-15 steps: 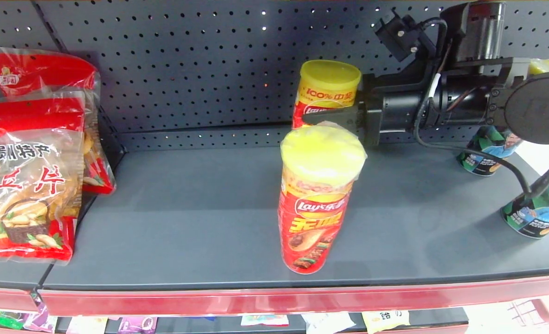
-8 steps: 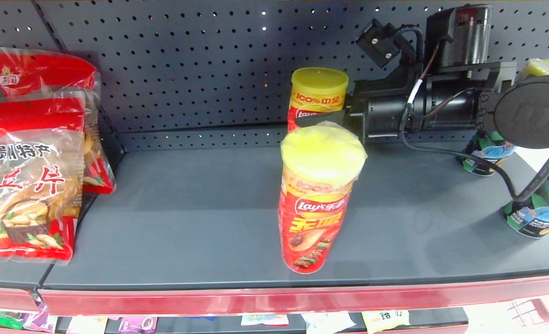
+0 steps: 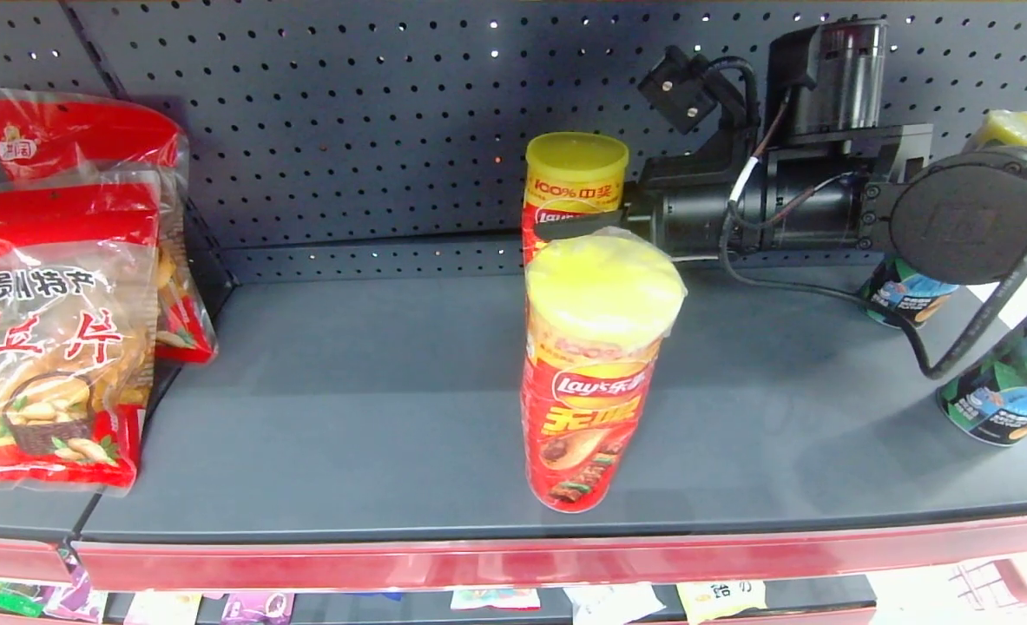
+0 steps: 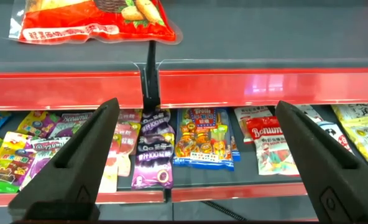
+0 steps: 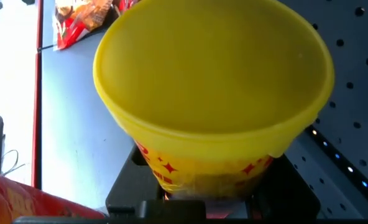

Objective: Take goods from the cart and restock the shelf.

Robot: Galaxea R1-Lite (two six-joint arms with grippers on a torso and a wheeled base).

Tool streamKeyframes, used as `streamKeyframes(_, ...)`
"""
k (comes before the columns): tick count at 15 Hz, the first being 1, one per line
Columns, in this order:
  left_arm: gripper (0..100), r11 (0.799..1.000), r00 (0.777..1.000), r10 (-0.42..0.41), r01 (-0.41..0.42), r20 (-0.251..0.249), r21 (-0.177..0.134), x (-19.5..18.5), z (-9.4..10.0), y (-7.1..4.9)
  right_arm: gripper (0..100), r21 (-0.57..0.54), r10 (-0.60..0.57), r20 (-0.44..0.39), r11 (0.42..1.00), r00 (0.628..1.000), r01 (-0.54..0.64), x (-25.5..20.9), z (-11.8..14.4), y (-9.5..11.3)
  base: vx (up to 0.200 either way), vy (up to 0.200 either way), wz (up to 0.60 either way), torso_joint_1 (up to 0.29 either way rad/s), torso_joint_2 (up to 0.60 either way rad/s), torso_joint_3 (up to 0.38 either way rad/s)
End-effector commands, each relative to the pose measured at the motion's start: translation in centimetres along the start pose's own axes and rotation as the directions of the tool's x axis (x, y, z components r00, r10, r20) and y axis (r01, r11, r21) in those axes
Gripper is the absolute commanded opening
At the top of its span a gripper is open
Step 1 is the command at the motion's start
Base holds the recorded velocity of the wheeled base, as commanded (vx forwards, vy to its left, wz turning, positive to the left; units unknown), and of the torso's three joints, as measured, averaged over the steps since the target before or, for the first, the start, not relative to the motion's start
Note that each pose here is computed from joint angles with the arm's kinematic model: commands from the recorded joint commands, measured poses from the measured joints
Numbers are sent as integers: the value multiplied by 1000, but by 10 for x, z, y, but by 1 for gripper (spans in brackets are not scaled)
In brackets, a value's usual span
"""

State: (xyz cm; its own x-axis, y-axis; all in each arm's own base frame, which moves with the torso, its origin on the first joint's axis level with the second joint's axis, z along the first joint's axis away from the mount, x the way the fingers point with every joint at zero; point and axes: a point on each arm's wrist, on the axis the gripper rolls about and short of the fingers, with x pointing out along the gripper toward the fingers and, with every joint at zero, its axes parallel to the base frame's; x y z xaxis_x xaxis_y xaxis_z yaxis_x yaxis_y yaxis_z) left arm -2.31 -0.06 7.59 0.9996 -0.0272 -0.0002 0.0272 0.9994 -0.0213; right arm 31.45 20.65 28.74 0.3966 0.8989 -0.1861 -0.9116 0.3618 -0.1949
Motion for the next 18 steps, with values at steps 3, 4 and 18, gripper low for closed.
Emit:
streamKeyframes(3, 100, 1000, 1000, 0, 0, 0, 0, 0, 0, 0, 0, 11, 3, -9, 1000, 1000, -3, 3, -3, -1, 0, 0, 0, 0, 0, 0)
streamKeyframes(4, 100, 1000, 1000, 0, 0, -1, 0, 0, 0, 0, 0, 11, 1, -9, 1000, 1000, -1, 2, -3, -1, 0, 0, 0, 0, 0, 0)
streamKeyframes(18, 100, 1000, 1000, 0, 0, -1, 0, 0, 0, 0, 100, 50, -9, -63, 999, 998, 12, -21, -24, -2, 0, 0, 0, 0, 0, 0)
